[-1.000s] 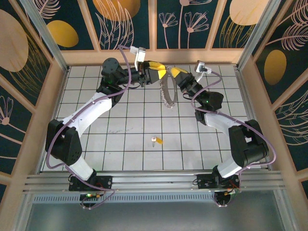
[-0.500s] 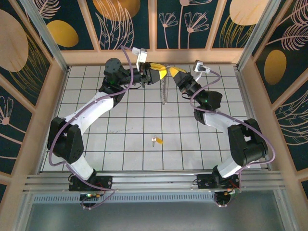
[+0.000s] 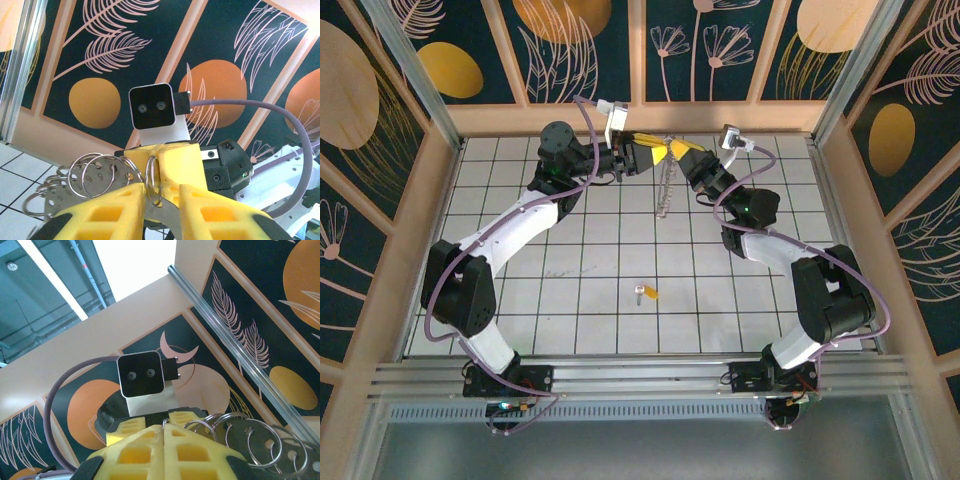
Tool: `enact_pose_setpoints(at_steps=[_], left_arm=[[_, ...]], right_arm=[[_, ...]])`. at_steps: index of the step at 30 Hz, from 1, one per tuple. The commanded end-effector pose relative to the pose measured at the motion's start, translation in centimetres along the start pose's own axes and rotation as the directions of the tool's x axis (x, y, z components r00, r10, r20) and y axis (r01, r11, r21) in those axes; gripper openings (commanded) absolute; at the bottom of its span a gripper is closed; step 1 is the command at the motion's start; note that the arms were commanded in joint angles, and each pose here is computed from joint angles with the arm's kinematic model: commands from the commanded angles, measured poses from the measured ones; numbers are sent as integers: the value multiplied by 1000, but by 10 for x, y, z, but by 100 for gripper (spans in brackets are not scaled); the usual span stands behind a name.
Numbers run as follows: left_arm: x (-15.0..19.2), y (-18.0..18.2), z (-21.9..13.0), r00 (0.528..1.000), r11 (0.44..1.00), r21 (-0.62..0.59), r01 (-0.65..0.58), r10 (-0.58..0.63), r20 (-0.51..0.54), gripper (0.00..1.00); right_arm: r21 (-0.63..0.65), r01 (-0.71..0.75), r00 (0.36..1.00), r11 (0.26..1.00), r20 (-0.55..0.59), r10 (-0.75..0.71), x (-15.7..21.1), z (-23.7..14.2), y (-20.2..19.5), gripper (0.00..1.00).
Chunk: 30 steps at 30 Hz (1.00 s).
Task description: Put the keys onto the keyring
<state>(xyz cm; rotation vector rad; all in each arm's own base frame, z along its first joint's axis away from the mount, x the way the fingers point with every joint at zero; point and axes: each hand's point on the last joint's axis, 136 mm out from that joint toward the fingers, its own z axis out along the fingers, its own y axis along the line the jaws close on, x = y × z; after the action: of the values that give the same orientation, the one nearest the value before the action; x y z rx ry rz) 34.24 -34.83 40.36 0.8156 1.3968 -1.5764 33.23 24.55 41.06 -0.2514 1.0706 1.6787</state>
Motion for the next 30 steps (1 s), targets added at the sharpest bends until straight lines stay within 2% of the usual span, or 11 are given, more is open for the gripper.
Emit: enact_pose_setpoints(at_steps=[1, 9, 17, 19, 23, 24, 26, 27, 30], left_arm=[[-11, -9, 1, 999, 998, 36, -41, 41, 25, 24], [-17, -15, 1, 998, 998, 50, -46, 44, 39, 20], [-9, -3, 4, 999, 999, 46, -19, 18, 28, 7], [-8, -3, 3, 1000, 999, 47, -18, 16, 26, 1], [-6, -2, 4, 1000, 999, 42, -23, 22, 19, 0], [-6, -1, 4, 1000, 999, 34, -26, 26, 14, 0], [-3, 3, 4, 999, 999, 9, -45, 45, -8, 0], [-2, 4, 3, 998, 998, -1, -56, 56, -19, 0], [5, 11, 4, 994, 995, -31, -93, 91, -68, 0]], right_arm=[[-147, 82, 995, 986, 63, -74, -15, 5, 39, 0], [-148, 80, 996, 986, 60, -72, -14, 5, 40, 0], [-152, 75, 996, 986, 55, -67, -13, 7, 40, 0], [-152, 72, 997, 986, 51, -65, -12, 7, 40, 0], [-144, 62, 998, 988, 34, -58, -11, 8, 37, 0], [-128, 57, 998, 990, 29, -54, -13, 8, 33, 4], [-75, 41, 999, 996, 23, -40, -19, 5, 23, 27], [-50, 38, 999, 998, 19, -37, -23, 2, 19, 33], [35, 36, 999, 999, 0, -36, -36, -11, 6, 45]])
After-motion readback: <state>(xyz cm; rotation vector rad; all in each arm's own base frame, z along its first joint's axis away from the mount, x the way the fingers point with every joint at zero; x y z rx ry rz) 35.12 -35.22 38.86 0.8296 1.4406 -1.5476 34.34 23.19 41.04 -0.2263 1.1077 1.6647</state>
